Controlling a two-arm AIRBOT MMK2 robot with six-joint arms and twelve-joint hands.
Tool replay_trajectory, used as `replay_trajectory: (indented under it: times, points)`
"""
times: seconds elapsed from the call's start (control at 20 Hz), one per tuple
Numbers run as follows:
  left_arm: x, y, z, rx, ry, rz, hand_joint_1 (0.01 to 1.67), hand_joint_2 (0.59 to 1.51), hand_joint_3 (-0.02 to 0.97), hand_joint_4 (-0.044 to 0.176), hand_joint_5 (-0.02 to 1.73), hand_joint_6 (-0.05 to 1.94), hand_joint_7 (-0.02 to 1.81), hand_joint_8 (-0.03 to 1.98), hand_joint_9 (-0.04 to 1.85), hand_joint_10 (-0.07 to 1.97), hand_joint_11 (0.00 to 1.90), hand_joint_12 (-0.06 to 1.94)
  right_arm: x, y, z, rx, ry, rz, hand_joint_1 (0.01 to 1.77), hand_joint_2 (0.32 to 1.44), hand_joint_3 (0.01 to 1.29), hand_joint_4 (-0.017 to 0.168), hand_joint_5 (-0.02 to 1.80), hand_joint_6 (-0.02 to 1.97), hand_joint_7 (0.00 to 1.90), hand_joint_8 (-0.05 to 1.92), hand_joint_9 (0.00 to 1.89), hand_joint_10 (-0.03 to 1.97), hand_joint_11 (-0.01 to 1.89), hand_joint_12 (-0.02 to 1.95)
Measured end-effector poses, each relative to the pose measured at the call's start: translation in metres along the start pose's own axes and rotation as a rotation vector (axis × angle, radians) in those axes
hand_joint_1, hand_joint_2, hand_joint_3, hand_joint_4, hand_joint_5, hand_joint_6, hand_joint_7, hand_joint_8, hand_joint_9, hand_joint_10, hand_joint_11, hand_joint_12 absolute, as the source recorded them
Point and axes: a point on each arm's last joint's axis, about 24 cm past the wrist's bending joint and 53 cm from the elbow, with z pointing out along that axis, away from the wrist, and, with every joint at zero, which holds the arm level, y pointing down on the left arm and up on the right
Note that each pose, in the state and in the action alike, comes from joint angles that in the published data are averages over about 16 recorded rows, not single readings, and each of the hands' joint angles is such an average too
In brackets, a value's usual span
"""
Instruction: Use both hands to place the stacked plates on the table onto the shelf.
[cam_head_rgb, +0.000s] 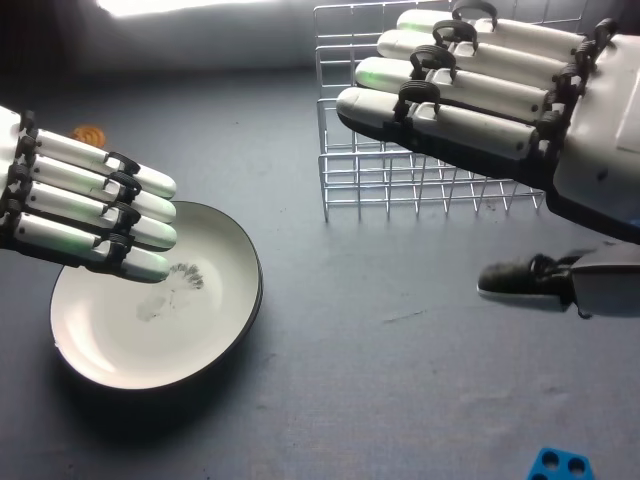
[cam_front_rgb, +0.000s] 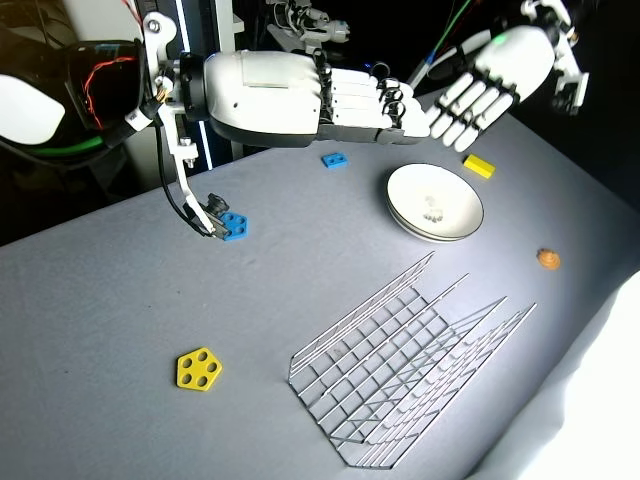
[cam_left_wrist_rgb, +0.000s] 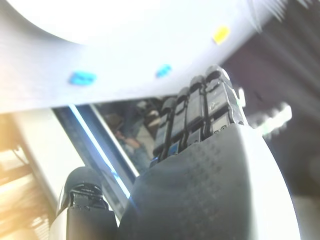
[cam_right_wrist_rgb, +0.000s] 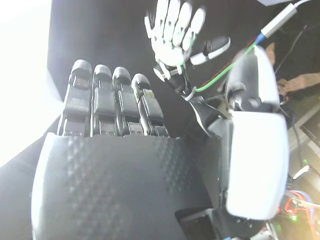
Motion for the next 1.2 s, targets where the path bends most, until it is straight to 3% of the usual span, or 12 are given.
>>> replay_trajectory:
  times: [0.2, 0.4, 0.75, 1.2]
  points:
    - [0.026, 0.013, 0.005, -0.01, 0.048, -0.017, 0.02, 1.075, 0.04, 0.0, 0.02, 0.0, 0.02, -0.01, 0.02, 0.01, 0.01, -0.01, 0.004, 0.002, -0.002, -0.008, -0.012, -0.024, 1.02, 1.0, 0.02, 0.006, 0.02, 0.02, 0.02, 0.01, 0.01, 0.0, 0.02, 0.0]
    - [0.048, 0.022, 0.009, -0.022, 0.084, -0.022, 0.02, 1.078, 0.037, 0.0, 0.02, 0.01, 0.02, -0.01, 0.02, 0.01, 0.01, -0.01, 0.005, 0.001, -0.003, -0.001, -0.026, -0.037, 1.15, 1.0, 0.02, 0.007, 0.02, 0.02, 0.02, 0.01, 0.01, 0.0, 0.02, 0.0]
    - [0.078, 0.042, 0.011, -0.064, 0.134, -0.037, 0.02, 1.082, 0.032, 0.0, 0.02, 0.0, 0.02, -0.01, 0.02, 0.01, 0.01, -0.01, 0.006, -0.004, -0.004, 0.022, -0.031, -0.015, 1.17, 1.03, 0.02, 0.006, 0.02, 0.02, 0.02, 0.01, 0.01, 0.0, 0.02, 0.0]
    - [0.094, 0.071, 0.005, -0.143, 0.158, -0.053, 0.02, 1.086, 0.028, 0.0, 0.02, 0.0, 0.01, -0.01, 0.02, 0.01, 0.01, -0.01, 0.015, -0.004, -0.002, 0.009, -0.005, 0.028, 1.11, 1.05, 0.02, 0.005, 0.02, 0.02, 0.02, 0.01, 0.01, 0.0, 0.02, 0.0]
